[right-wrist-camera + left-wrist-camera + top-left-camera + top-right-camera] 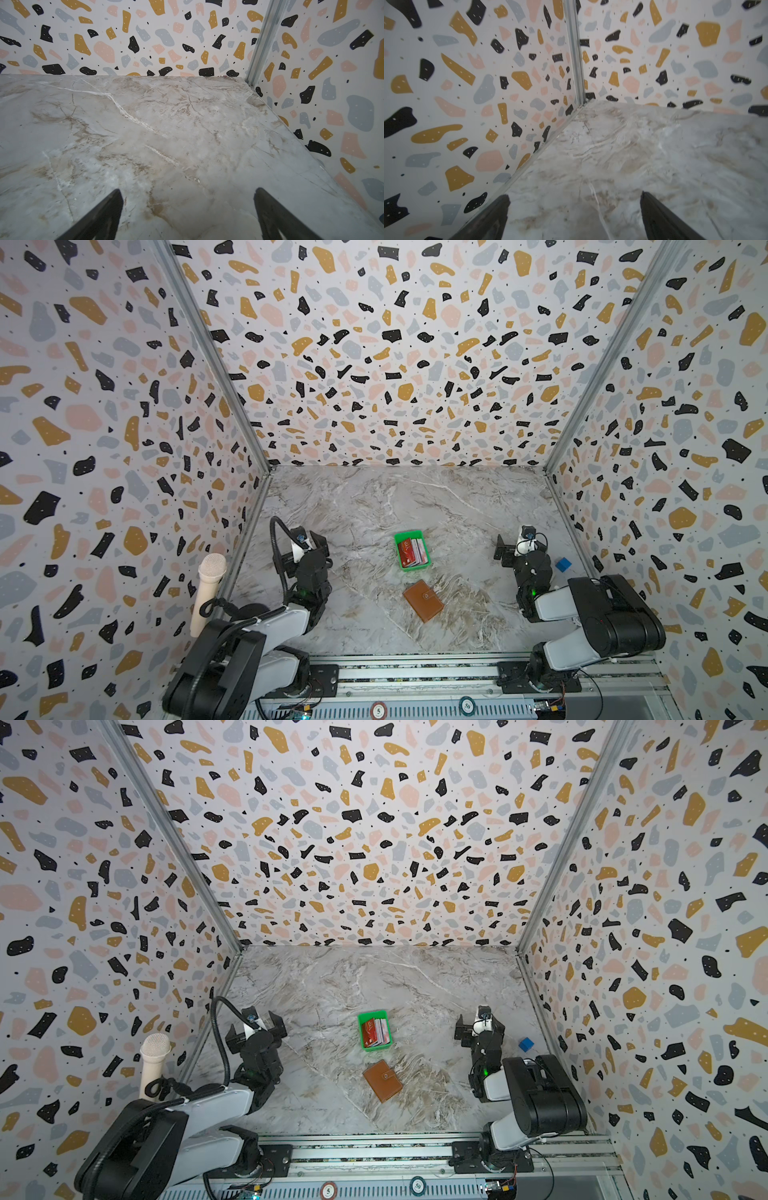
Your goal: Put the credit cards into the card holder
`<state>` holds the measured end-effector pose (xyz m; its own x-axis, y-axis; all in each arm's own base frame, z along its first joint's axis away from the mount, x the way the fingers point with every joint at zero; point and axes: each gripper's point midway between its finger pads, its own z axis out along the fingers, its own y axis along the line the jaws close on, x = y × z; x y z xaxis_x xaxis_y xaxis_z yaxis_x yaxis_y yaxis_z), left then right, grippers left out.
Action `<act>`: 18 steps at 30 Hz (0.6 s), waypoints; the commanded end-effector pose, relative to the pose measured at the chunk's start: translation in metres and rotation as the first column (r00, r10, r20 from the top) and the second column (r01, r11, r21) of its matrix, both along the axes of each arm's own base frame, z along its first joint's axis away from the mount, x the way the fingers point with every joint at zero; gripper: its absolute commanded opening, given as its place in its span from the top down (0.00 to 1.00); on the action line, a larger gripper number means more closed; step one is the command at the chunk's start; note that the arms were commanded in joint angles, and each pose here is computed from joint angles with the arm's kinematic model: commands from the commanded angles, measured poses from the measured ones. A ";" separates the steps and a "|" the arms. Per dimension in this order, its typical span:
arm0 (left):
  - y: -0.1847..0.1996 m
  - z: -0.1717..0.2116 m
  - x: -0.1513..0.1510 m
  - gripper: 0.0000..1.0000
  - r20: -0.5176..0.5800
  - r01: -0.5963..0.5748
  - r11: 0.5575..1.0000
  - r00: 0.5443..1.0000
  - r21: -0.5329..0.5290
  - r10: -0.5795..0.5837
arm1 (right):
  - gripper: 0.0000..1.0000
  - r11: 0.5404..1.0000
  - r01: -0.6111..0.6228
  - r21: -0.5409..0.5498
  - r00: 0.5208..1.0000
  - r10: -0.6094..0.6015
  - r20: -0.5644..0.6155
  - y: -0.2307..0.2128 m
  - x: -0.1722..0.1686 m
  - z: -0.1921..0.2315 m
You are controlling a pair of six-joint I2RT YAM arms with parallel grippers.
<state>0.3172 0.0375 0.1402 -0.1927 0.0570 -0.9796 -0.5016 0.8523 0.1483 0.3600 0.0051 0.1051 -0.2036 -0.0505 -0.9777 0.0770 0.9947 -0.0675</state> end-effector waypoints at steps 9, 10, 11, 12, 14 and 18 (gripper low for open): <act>0.010 -0.001 0.016 0.00 0.137 0.099 0.992 0.987 -0.082 -0.087 | 0.01 1.000 0.001 -0.003 0.998 0.000 0.058 0.000 0.005 0.018; 0.008 -0.006 0.019 0.00 0.086 0.102 0.991 0.992 -0.091 -0.094 | 0.01 1.000 0.001 -0.004 0.998 -0.001 0.057 0.000 0.005 0.018; 0.008 -0.005 0.018 0.00 0.097 0.107 0.990 0.990 -0.091 -0.098 | 0.01 1.000 0.002 -0.002 0.998 -0.002 0.057 -0.001 0.005 0.018; 0.010 -0.004 0.017 0.00 0.115 0.097 0.992 0.990 -0.084 -0.087 | 0.01 1.000 0.002 -0.004 0.998 -0.002 0.057 -0.001 0.005 0.018; 0.010 -0.002 0.017 0.00 0.122 0.100 0.991 0.989 -0.086 -0.089 | 0.01 1.000 0.002 -0.004 0.998 -0.002 0.057 -0.001 0.005 0.018; 0.010 -0.003 0.016 0.00 0.111 0.099 0.991 0.990 -0.085 -0.090 | 0.01 1.000 0.002 -0.002 0.998 -0.002 0.056 -0.001 0.005 0.018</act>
